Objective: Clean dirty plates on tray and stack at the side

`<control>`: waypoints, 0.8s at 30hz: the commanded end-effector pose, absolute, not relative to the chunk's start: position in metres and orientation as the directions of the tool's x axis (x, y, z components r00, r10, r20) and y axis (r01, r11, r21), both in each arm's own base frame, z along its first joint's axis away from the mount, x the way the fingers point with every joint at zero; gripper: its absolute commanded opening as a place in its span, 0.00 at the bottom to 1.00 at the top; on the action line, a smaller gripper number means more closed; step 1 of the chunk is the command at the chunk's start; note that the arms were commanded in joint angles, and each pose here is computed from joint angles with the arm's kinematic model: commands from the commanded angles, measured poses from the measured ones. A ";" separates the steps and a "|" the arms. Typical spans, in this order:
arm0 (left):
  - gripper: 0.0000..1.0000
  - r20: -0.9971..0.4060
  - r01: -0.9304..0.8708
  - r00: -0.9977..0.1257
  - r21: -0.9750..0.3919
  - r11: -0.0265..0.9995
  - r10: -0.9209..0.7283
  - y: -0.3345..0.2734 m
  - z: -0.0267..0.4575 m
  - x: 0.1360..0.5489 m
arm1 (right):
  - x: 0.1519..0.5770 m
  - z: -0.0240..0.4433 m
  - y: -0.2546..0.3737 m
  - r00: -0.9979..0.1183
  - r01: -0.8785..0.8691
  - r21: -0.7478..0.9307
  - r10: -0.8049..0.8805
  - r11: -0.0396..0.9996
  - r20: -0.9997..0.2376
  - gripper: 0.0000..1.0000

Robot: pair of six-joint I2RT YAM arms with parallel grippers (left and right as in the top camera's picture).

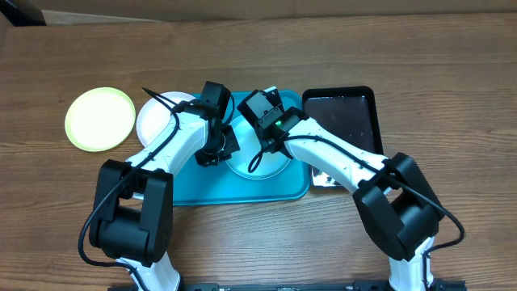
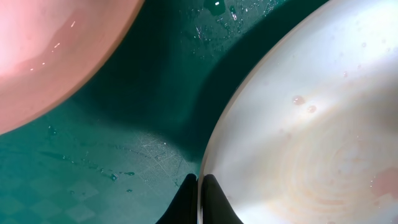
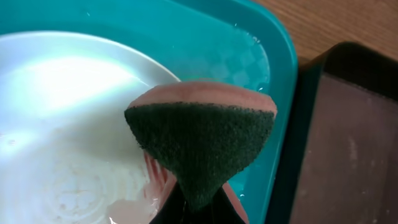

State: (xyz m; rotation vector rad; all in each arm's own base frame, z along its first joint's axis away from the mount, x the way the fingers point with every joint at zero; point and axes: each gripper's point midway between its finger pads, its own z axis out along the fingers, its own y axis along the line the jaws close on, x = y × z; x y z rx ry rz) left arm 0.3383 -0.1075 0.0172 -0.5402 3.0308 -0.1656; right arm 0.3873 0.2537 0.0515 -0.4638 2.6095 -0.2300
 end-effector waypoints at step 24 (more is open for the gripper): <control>0.04 -0.027 -0.330 -0.942 -0.106 0.938 -0.334 -0.106 0.013 0.336 | 0.350 -0.022 0.276 -0.897 -0.377 -0.065 -0.382 0.924 -0.224 0.04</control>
